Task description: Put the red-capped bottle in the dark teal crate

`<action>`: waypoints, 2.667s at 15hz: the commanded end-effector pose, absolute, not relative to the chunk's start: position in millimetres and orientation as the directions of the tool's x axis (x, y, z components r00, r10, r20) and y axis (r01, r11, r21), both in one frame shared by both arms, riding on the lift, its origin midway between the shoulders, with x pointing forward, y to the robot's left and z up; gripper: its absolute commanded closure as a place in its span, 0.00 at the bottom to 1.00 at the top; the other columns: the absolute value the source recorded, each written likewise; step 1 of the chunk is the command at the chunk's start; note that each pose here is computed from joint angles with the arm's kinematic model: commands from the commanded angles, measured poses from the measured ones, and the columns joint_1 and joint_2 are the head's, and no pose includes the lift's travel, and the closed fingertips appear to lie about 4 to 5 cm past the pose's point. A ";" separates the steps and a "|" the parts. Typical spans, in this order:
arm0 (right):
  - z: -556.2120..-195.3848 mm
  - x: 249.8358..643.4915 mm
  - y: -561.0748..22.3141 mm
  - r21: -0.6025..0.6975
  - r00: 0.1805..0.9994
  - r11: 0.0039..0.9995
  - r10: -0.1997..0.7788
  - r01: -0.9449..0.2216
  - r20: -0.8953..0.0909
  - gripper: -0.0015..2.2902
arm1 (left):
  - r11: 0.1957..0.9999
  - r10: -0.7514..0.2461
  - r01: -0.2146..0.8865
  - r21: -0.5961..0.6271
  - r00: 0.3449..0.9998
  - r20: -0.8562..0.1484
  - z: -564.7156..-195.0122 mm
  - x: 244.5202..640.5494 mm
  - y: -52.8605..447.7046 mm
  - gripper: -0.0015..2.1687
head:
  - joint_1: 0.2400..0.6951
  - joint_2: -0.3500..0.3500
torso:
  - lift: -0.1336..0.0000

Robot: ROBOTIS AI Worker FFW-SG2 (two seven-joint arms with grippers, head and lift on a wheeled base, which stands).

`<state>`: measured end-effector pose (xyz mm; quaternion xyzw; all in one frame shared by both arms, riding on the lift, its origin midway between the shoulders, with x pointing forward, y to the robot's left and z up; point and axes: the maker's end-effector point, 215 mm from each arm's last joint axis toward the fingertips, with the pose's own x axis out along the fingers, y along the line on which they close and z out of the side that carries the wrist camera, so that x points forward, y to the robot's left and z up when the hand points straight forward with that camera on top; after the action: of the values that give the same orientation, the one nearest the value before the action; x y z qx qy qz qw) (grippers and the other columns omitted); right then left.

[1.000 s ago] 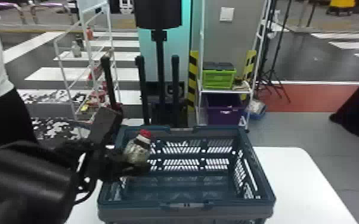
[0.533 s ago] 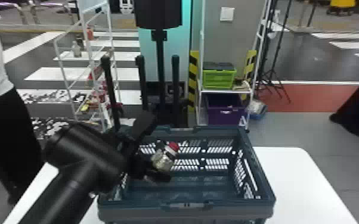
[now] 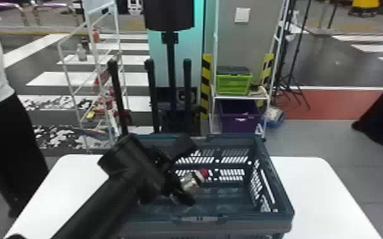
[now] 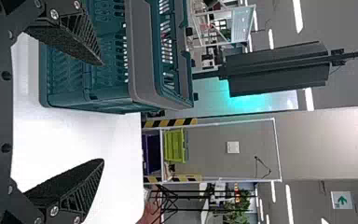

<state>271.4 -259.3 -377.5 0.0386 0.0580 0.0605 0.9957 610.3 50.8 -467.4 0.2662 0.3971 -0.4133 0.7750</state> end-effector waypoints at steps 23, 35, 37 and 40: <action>-369.7 267.9 -261.4 0.084 0.990 0.990 0.115 -0.109 -0.076 0.07 | 0.841 -0.432 0.521 0.146 0.809 -0.398 -286.1 605.3 135.6 0.01 | 0.57 0.50 | 1.00; -363.5 277.0 -259.5 0.079 0.986 0.986 0.154 -0.149 -0.060 0.07 | 0.991 0.090 -0.089 0.104 0.996 -0.006 -297.4 398.3 259.6 0.01 | 0.57 0.50 | 1.00; -362.8 278.0 -259.3 0.075 0.985 0.985 0.163 -0.158 -0.059 0.07 | 0.992 0.106 -0.106 0.068 0.994 0.008 -320.5 372.7 260.1 0.01 | 0.57 0.50 | 1.00; -363.6 277.0 -257.0 0.084 0.984 0.983 0.167 -0.162 -0.060 0.07 | 0.994 0.099 -0.100 0.035 0.995 0.024 -346.1 339.1 252.8 0.01 | 0.57 0.50 | 1.00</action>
<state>277.7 -259.0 -363.5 0.0375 0.0336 0.0806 0.9955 355.3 256.6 -339.5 0.0301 0.0012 0.0505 0.9983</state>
